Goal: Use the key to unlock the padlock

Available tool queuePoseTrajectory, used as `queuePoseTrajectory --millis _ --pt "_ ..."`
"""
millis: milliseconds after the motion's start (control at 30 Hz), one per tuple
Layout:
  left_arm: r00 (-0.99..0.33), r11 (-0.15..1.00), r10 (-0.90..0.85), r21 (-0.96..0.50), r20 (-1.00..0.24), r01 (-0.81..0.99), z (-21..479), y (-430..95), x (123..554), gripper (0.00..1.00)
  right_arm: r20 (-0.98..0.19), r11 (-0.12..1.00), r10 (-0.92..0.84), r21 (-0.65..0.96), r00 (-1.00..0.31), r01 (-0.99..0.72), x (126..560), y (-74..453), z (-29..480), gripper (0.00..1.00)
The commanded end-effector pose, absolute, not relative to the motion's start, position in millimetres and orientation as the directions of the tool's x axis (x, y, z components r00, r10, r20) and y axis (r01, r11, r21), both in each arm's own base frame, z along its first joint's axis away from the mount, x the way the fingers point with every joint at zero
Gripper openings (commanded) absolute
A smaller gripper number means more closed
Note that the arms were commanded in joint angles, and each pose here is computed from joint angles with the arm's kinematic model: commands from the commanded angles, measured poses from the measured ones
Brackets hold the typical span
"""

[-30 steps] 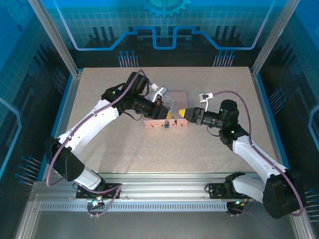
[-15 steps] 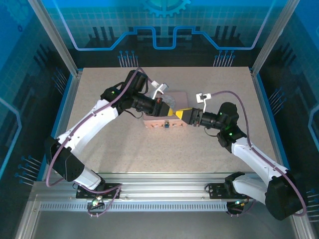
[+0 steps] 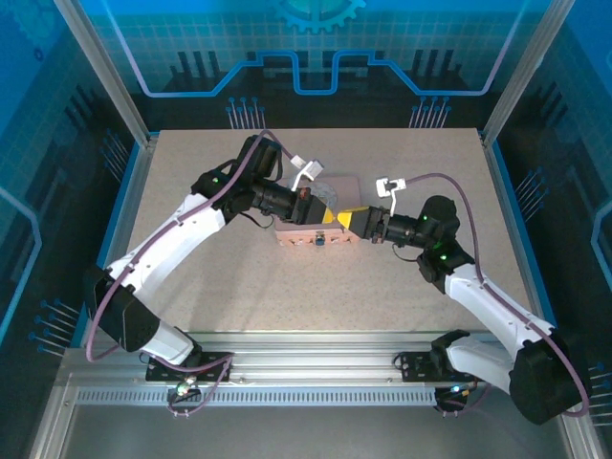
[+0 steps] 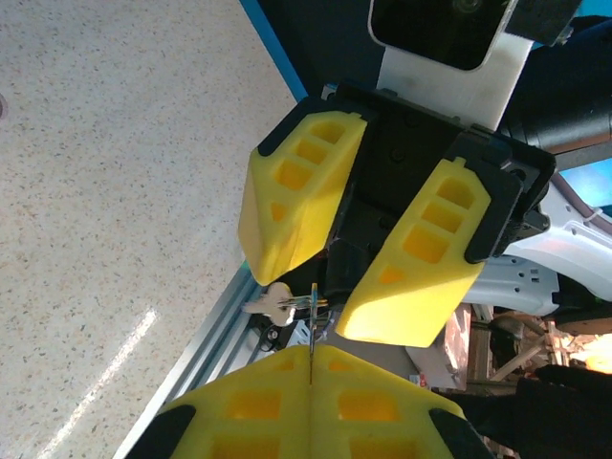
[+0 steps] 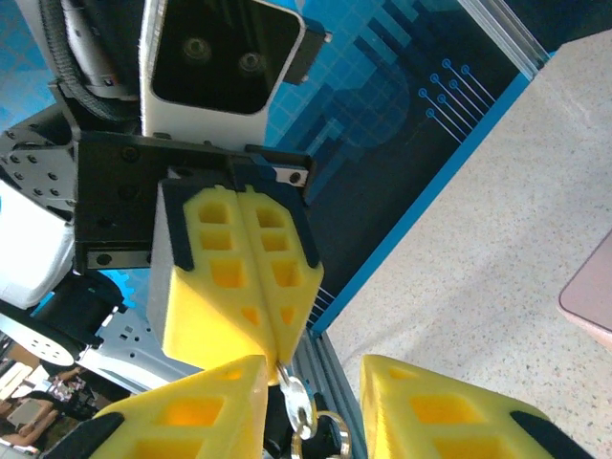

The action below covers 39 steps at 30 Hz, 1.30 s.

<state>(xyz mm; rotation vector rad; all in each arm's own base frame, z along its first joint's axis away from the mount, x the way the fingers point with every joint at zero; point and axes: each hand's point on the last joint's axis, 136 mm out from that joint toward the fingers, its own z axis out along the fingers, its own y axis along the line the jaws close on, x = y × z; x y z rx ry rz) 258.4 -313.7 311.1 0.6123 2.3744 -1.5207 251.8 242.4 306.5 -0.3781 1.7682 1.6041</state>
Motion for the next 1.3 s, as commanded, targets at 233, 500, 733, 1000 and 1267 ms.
queuePoseTrajectory --millis 233,500,733,1000,1267 --pt "-0.871 0.319 0.202 -0.811 -0.448 0.491 328.0 -309.4 251.4 0.0 -0.726 0.138 0.214 0.684 -0.653 -0.716 238.1 246.2 330.1 0.26" --pt "-0.872 0.316 0.186 -0.813 -0.452 0.489 331.6 -306.5 254.5 0.0 -0.739 0.124 0.201 0.67 -0.643 -0.732 228.5 244.5 332.4 0.25" --pt "-0.873 0.292 0.198 -0.824 -0.445 0.486 333.0 -308.2 250.9 0.0 -0.755 0.105 0.196 0.651 -0.626 -0.752 225.6 247.0 341.8 0.25" --pt "-0.873 0.289 0.199 -0.824 -0.446 0.487 333.0 -307.8 249.0 0.0 -0.762 0.096 0.194 0.642 -0.618 -0.761 224.1 251.7 345.4 0.12" --pt "-0.871 0.284 0.195 -0.825 -0.45 0.489 331.5 -307.4 247.6 0.0 -0.776 0.112 0.196 0.625 -0.6 -0.772 220.5 249.6 344.4 0.0"
